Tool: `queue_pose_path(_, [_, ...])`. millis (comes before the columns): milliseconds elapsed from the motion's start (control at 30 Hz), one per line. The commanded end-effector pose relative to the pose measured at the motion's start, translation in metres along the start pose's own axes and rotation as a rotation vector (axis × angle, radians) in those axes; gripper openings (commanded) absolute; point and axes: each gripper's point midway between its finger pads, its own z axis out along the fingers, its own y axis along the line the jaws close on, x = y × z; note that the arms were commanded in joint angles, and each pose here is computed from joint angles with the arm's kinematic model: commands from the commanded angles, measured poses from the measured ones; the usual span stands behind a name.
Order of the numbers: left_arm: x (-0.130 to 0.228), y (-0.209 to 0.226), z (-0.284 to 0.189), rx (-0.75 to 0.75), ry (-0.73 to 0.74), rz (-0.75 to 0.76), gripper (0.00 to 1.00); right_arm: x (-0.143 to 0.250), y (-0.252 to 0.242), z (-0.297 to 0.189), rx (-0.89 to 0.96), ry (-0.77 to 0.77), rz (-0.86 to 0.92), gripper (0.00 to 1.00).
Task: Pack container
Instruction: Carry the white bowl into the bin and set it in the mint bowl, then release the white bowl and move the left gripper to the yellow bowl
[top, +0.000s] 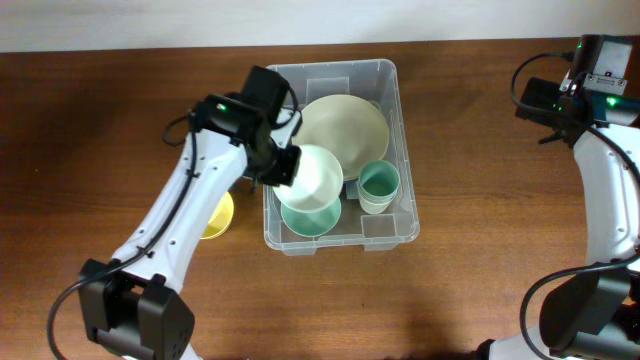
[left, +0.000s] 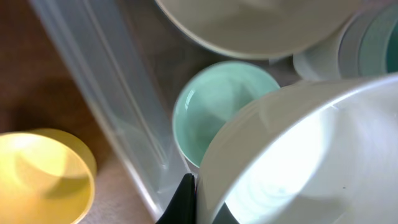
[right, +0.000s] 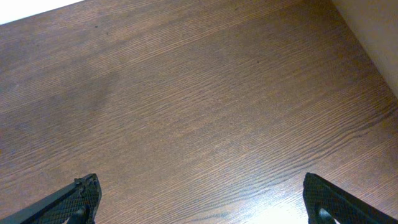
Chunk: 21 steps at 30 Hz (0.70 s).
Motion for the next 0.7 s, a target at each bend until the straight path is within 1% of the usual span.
queue_pose_path(0, [0.013,-0.011,0.015,0.008,0.046,-0.007,0.01,-0.007,-0.006,-0.006,0.017,-0.023,0.016,0.99])
queue_pose_path(133, [0.017,-0.014,0.020,0.008,0.059,0.005,0.01,-0.007,-0.006,-0.006,0.017,-0.023,0.016,0.99])
queue_pose_path(167, [0.016,-0.014,0.020,0.007,0.055,0.005,0.03,-0.007,-0.006,-0.006,0.017,-0.023,0.016,0.99])
queue_pose_path(200, [0.014,-0.014,0.020,0.008,0.046,0.005,0.09,-0.007,-0.006,-0.006,0.017,-0.023,0.016,0.99])
queue_pose_path(267, [0.010,-0.013,0.020,0.009,0.032,0.002,0.29,-0.007,-0.006,-0.006,0.017,-0.023,0.016,0.99])
queue_pose_path(300, [0.008,-0.011,0.020,0.009,0.025,-0.002,0.36,-0.007,-0.006,-0.006,0.017,-0.023,0.016,0.99])
queue_pose_path(333, [0.006,-0.010,0.019,0.009,0.017,-0.006,0.40,-0.007,-0.006,-0.006,0.017,-0.023,0.016,0.99])
queue_pose_path(467, [-0.005,0.000,0.010,0.007,-0.023,-0.031,0.42,-0.007,-0.006,-0.006,0.017,-0.023,0.016,0.99])
queue_pose_path(600, [-0.018,0.016,-0.014,-0.001,-0.080,-0.074,0.43,-0.007,-0.006,-0.006,0.017,-0.023,0.016,0.99])
queue_pose_path(667, [-0.020,0.030,-0.028,-0.008,-0.112,-0.125,0.42,-0.007,-0.006,-0.006,0.017,-0.023,0.016,0.99])
